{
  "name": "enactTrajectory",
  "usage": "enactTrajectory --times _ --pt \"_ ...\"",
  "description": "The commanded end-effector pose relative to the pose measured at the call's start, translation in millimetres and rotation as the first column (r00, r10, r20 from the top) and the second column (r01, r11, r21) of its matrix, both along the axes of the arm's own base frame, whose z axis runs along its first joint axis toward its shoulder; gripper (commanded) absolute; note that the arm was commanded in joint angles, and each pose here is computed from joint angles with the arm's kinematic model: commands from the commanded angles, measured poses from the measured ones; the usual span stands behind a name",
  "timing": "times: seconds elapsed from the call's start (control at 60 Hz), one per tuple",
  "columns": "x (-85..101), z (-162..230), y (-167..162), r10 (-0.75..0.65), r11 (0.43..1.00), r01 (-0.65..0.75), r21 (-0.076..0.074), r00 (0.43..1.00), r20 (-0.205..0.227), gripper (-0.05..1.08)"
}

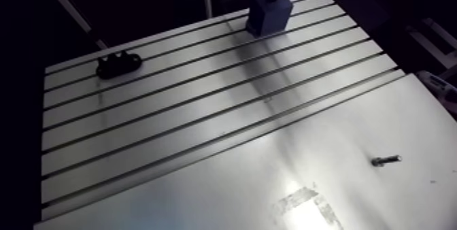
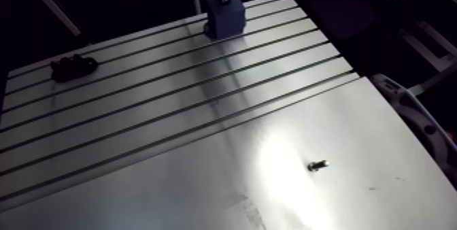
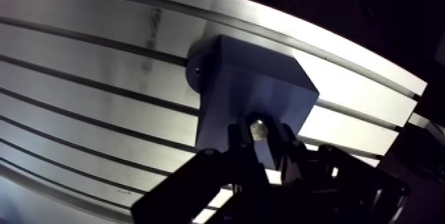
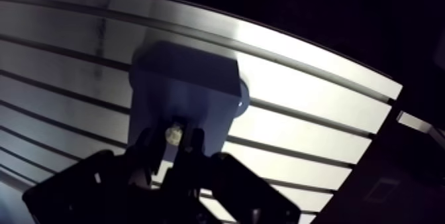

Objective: Pick up the M10 bolt and insert it into the hex recess until seated.

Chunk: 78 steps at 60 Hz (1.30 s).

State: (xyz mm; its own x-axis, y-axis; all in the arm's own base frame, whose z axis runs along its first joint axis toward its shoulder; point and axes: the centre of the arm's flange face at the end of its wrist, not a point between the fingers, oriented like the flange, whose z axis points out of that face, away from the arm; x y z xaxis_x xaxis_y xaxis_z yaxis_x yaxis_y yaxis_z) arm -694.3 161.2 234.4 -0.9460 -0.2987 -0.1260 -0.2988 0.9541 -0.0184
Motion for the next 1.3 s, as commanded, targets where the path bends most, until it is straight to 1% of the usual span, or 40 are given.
enactTrajectory --times 0.017,0.25,0.283,0.333,0.367,0.417,0.483,0.617,0.733,0.75,1.033,1.1,1.133,1.15,1.167,1.183,1.2,1.217,1.233,1.25,1.3 --pt "0.0 1.8 0.0 0.071 0.997 -0.071 -0.006 0.997 -0.005 0.74" --pt "-0.5 4.4 1.3 0.125 0.992 -0.125 -0.011 0.992 -0.010 0.74" --pt "-0.6 4.4 1.1 0.140 0.990 -0.140 -0.014 0.990 -0.010 0.74" --pt "-0.5 4.4 1.2 0.146 0.989 -0.146 -0.014 0.989 -0.010 0.74" --pt "-0.3 3.7 0.9 0.161 0.987 -0.161 -0.019 0.987 -0.010 0.74" --pt "-0.1 3.2 0.7 0.167 0.986 -0.167 -0.020 0.986 -0.010 0.74" --pt "1.2 0.6 0.2 0.186 0.982 -0.186 -0.026 0.983 -0.007 0.74" --pt "1.8 -0.7 -0.4 0.217 0.976 -0.217 -0.032 0.976 -0.007 0.74" --pt "1.6 -0.1 0.7 0.230 0.973 -0.230 -0.033 0.973 -0.008 0.74" --pt "1.3 0.6 1.1 0.233 0.972 -0.233 -0.031 0.972 -0.009 0.74" --pt "0.4 4.2 1.4 0.244 0.969 -0.244 -0.028 0.970 -0.017 0.73" --pt "0.7 2.7 1.2 0.244 0.969 -0.244 -0.030 0.970 -0.014 0.73" --pt "1.0 2.1 1.1 0.244 0.969 -0.244 -0.031 0.970 -0.013 0.71" --pt "1.3 1.5 1.0 0.242 0.970 -0.243 -0.031 0.970 -0.013 0.66" --pt "1.3 1.5 1.0 0.242 0.970 -0.243 -0.031 0.970 -0.013 0.66" --pt "1.3 2.5 1.0 0.241 0.970 -0.241 -0.029 0.970 -0.015 0.57" --pt "1.3 2.5 1.0 0.241 0.970 -0.241 -0.029 0.970 -0.015 0.57" --pt "1.5 2.1 0.9 0.240 0.970 -0.240 -0.028 0.971 -0.015 0.48" --pt "1.5 2.1 0.9 0.240 0.970 -0.240 -0.028 0.971 -0.015 0.48" --pt "1.4 2.1 0.8 0.237 0.971 -0.237 -0.029 0.971 -0.016 0.42" --pt "1.0 3.4 1.0 0.238 0.971 -0.238 -0.025 0.971 -0.022 0.40"
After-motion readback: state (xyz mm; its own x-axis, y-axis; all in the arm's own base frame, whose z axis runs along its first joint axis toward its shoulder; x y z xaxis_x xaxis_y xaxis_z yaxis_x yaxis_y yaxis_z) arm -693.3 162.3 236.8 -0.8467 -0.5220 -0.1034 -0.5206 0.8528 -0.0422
